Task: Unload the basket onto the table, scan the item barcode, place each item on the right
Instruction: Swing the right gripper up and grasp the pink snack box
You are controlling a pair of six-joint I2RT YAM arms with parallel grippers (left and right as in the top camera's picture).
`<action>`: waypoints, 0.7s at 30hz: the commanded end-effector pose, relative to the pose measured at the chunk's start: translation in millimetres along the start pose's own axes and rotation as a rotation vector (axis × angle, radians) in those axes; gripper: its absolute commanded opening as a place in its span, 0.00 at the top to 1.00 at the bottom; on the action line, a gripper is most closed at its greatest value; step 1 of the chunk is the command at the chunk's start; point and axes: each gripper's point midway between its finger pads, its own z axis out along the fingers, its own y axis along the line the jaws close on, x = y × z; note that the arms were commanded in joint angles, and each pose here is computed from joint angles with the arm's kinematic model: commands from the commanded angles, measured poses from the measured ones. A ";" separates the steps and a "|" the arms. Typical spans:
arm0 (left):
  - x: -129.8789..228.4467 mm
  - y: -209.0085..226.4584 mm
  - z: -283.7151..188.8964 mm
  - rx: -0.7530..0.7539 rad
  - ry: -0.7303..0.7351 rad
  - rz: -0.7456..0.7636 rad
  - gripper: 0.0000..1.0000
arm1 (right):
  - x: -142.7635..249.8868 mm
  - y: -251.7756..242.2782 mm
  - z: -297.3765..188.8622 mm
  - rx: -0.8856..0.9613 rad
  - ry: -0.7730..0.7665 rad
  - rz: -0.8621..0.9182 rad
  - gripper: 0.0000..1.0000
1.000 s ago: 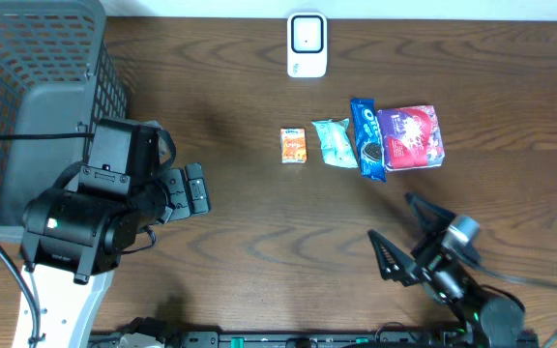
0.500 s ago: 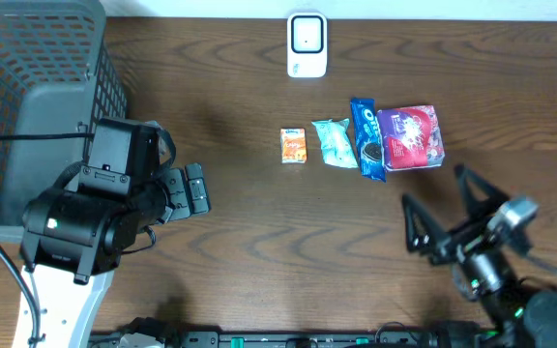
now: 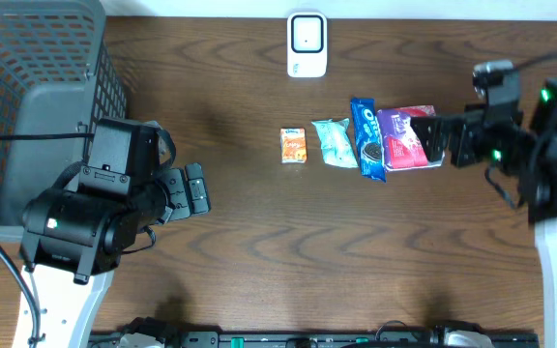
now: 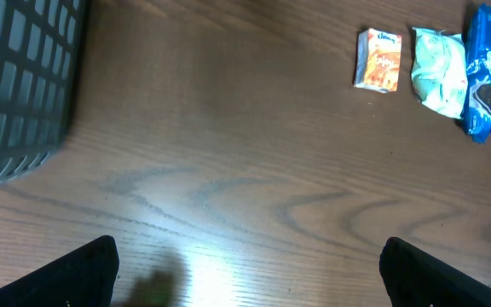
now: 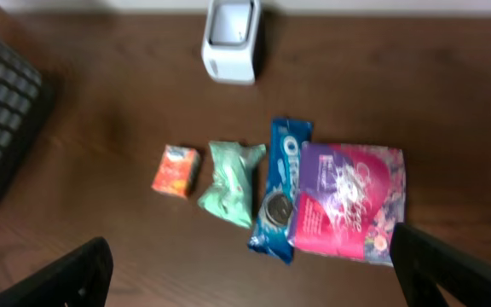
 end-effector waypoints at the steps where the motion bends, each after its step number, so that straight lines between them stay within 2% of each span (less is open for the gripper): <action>1: -1.7 2.7 0.0 -0.014 -0.004 -0.009 0.02 | -2.0 -8.1 11.1 -0.004 0.039 -0.029 0.01; 4: -1.6 2.7 0.0 -0.014 -0.004 -0.009 0.02 | 12.1 -20.7 31.7 0.007 0.111 0.005 0.01; 9: -1.6 2.7 0.0 -0.014 -0.004 -0.009 0.02 | 27.8 -66.7 55.6 0.174 0.200 0.034 0.01; 13: -1.7 2.7 0.0 -0.014 -0.004 -0.009 0.02 | 37.3 -115.4 75.5 0.272 0.221 0.162 0.01; 18: -1.7 2.7 0.0 -0.014 -0.004 -0.009 0.02 | 60.8 -156.7 110.1 0.227 0.260 0.253 0.01; 21: -1.7 2.7 0.0 -0.014 -0.004 -0.009 0.02 | 71.7 -164.4 128.4 0.147 0.272 0.249 0.01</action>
